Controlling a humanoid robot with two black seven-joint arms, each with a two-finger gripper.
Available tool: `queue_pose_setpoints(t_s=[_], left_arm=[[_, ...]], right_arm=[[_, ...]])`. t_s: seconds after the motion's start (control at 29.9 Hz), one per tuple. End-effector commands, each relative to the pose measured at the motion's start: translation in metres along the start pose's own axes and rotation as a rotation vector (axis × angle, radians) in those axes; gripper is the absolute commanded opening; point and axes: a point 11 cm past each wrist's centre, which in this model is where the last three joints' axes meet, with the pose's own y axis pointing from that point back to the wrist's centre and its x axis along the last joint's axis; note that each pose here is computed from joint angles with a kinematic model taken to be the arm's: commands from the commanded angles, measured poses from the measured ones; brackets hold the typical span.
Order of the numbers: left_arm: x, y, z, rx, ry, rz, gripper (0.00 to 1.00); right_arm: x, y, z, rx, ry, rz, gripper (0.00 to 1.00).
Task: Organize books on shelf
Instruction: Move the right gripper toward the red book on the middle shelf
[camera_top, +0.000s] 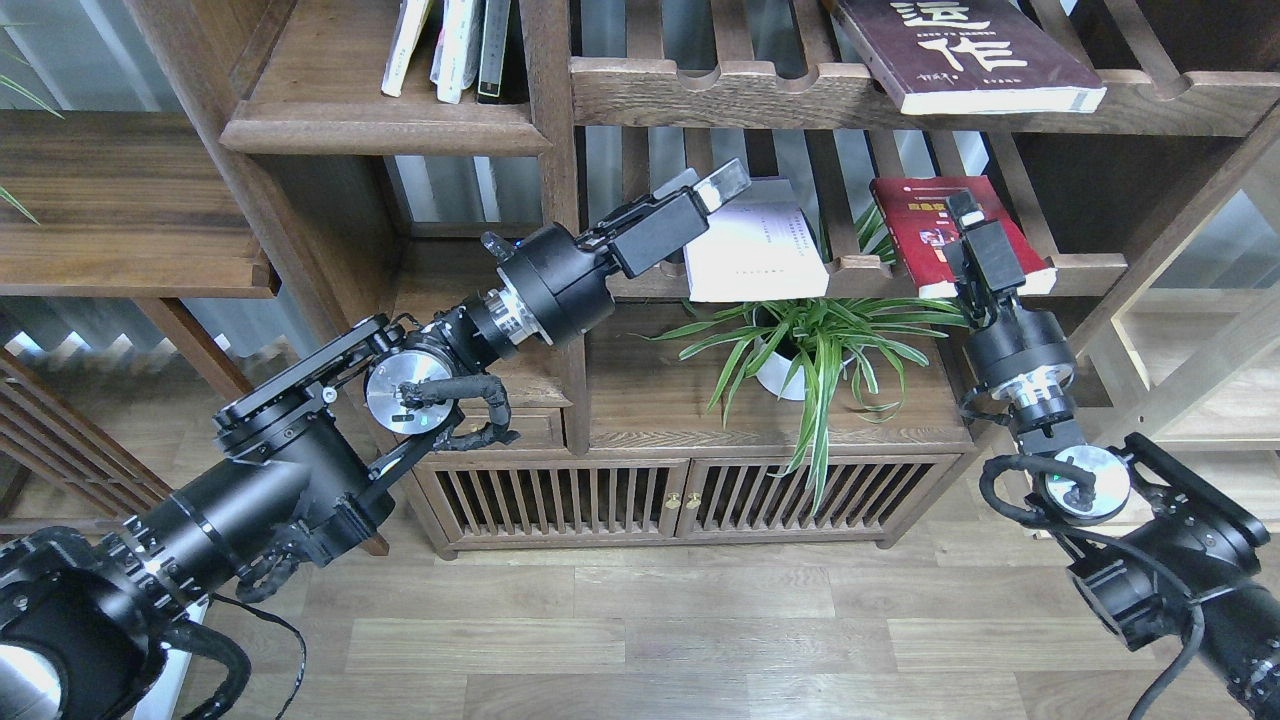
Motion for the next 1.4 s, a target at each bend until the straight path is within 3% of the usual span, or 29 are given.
queue_pose_setpoints(t_s=[0.0, 0.53, 0.67, 1.07, 1.37], left_arm=[[-0.002, -0.001, 0.000, 0.002, -0.003, -0.005, 0.99], [0.002, 0.004, 0.008, 0.000, -0.021, 0.005, 0.99], [0.006, 0.008, 0.010, 0.008, -0.031, 0.019, 0.99], [0.016, 0.019, 0.008, 0.036, -0.071, 0.052, 0.99], [0.016, 0.018, 0.008, 0.034, -0.070, 0.050, 0.99]], right_arm=[[0.003, 0.002, -0.002, 0.010, -0.005, 0.011, 1.00], [0.055, 0.050, 0.001, 0.080, -0.083, 0.186, 1.00], [0.054, 0.047, 0.002, 0.092, -0.097, 0.189, 1.00], [0.073, 0.027, 0.000, 0.165, -0.173, 0.444, 0.98], [0.067, 0.000, 0.005, 0.136, -0.244, 0.507, 0.95]])
